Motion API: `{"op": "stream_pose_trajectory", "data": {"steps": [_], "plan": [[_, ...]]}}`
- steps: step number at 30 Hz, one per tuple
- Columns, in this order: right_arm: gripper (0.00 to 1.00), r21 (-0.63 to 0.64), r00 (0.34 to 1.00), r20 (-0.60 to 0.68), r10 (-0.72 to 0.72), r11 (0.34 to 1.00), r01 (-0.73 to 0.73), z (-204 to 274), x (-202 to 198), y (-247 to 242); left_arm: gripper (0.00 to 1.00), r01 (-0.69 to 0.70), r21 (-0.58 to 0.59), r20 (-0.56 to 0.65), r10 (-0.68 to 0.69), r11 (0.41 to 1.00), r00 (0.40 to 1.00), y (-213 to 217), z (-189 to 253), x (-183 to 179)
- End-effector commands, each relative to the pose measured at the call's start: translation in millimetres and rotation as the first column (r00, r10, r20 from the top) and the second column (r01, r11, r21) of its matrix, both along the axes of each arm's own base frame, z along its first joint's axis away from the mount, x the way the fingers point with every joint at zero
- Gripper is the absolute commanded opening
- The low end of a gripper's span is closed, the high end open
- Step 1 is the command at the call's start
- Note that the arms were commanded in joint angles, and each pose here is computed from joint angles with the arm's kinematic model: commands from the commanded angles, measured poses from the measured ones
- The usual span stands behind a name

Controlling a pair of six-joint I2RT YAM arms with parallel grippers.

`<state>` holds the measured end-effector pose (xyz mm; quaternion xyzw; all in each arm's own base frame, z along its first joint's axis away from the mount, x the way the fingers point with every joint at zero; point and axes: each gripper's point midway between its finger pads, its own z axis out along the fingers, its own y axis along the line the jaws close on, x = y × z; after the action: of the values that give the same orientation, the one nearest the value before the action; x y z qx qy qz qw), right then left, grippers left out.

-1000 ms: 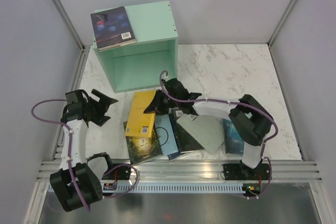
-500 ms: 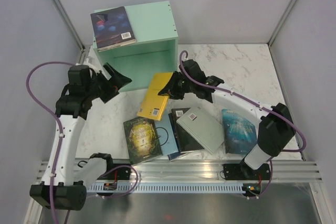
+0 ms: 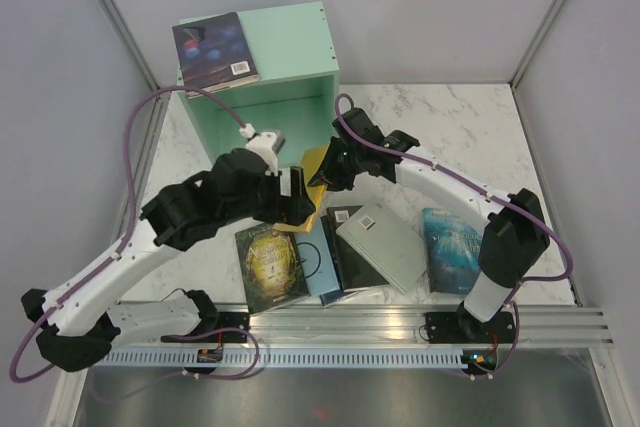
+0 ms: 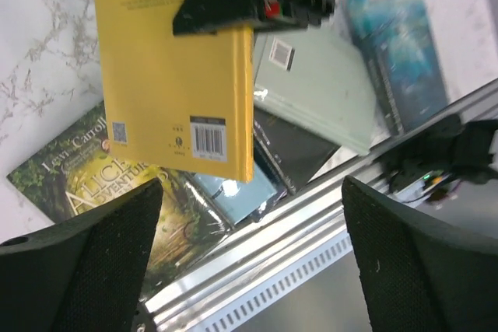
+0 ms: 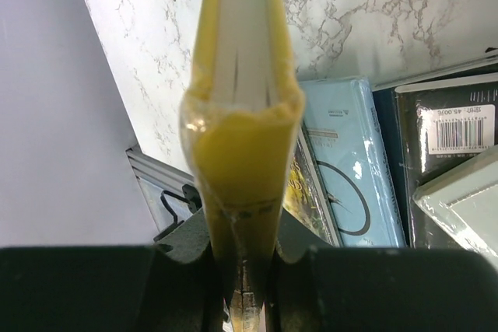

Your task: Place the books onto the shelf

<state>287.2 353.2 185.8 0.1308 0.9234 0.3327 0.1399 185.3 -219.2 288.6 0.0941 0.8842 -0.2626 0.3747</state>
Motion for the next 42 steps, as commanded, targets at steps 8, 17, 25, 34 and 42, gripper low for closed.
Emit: {"op": "stream_pose_trajectory", "data": {"steps": [8,17,25,34,42], "plan": [[0.0,0.073,0.999,0.038,-0.004,0.997,0.002,41.6,6.6,10.9,1.0,-0.055,0.424,0.056,0.035,0.904,0.998,-17.2,-61.4,0.3],[0.0,0.105,0.999,0.034,-0.001,0.994,-0.002,57.7,-2.9,7.5,0.95,-0.196,0.617,0.144,0.136,0.762,0.98,-7.5,-88.6,21.0],[0.0,0.136,1.0,0.009,0.024,0.99,-0.025,63.6,-8.6,12.5,0.66,-0.184,0.676,0.178,0.085,0.713,0.98,-27.5,-92.3,29.6],[0.0,0.174,0.999,0.003,0.044,0.984,-0.043,77.7,-13.9,15.1,0.28,-0.166,0.723,0.169,0.061,0.67,0.984,-26.7,-106.4,30.4],[0.0,0.208,1.0,0.013,0.028,0.978,-0.031,92.6,-8.6,2.2,0.02,-0.159,0.735,0.175,0.043,0.659,0.984,-19.4,-104.8,29.3]]}}
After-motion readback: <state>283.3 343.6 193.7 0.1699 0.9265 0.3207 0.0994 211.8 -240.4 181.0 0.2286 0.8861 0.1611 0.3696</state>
